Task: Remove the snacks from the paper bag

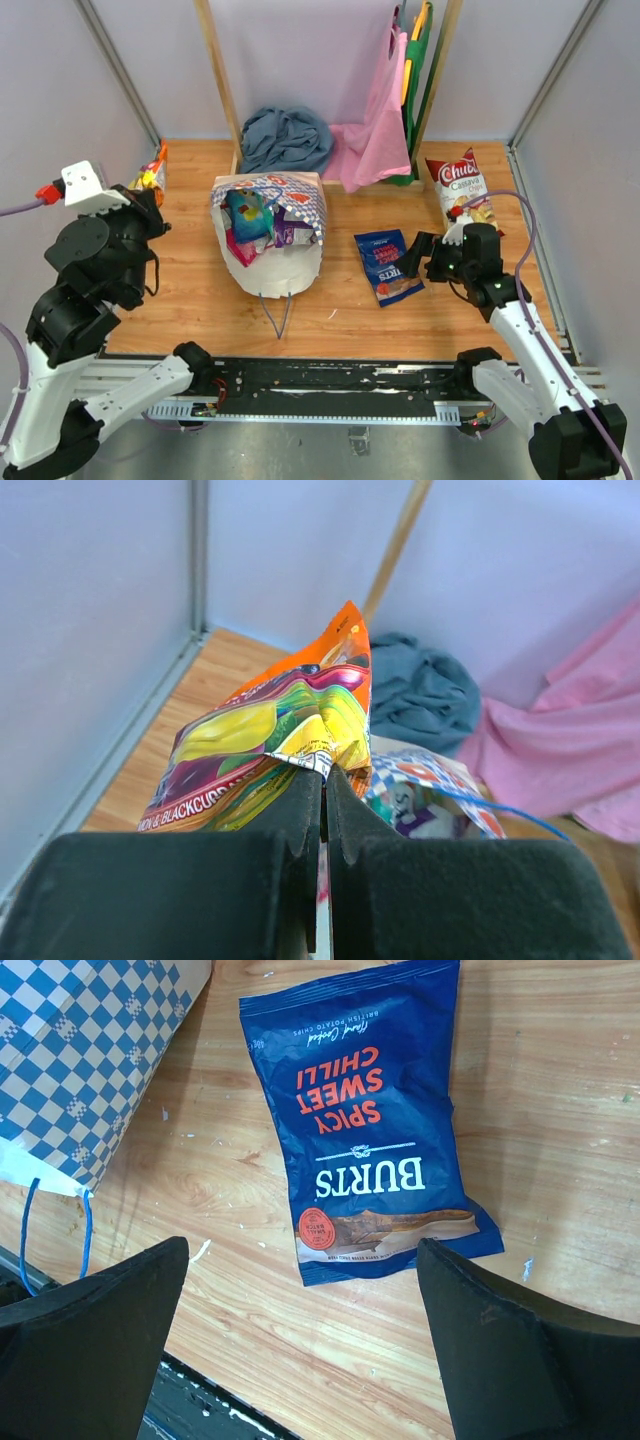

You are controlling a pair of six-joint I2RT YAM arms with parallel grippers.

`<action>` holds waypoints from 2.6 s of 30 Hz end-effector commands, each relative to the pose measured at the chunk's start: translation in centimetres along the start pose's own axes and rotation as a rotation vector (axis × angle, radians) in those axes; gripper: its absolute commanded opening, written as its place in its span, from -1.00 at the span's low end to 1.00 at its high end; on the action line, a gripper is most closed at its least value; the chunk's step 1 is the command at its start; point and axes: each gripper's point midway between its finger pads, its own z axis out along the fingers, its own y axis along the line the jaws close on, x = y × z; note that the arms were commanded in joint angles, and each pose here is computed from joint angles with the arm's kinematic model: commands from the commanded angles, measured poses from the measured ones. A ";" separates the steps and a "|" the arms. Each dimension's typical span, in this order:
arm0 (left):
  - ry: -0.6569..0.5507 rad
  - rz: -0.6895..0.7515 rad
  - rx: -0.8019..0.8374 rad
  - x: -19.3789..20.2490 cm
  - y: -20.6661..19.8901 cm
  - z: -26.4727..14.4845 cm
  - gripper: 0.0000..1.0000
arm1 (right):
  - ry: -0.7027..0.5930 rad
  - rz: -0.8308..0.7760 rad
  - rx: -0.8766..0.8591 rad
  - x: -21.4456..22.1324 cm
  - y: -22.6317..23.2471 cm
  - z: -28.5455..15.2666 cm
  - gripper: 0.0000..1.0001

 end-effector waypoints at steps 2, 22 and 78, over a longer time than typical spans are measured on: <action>-0.095 0.060 -0.125 -1.6 -0.2 2.4 -0.99 | 0.011 -0.018 -0.013 0.5 -0.2 -0.1 0.97; 0.170 -0.002 0.000 9.2 2.9 16.1 -0.99 | 0.079 0.012 -0.068 3.5 0.0 -0.2 0.97; 0.518 0.172 -0.150 28.6 14.2 28.1 0.79 | 0.104 0.066 -0.158 6.4 1.0 -0.8 0.97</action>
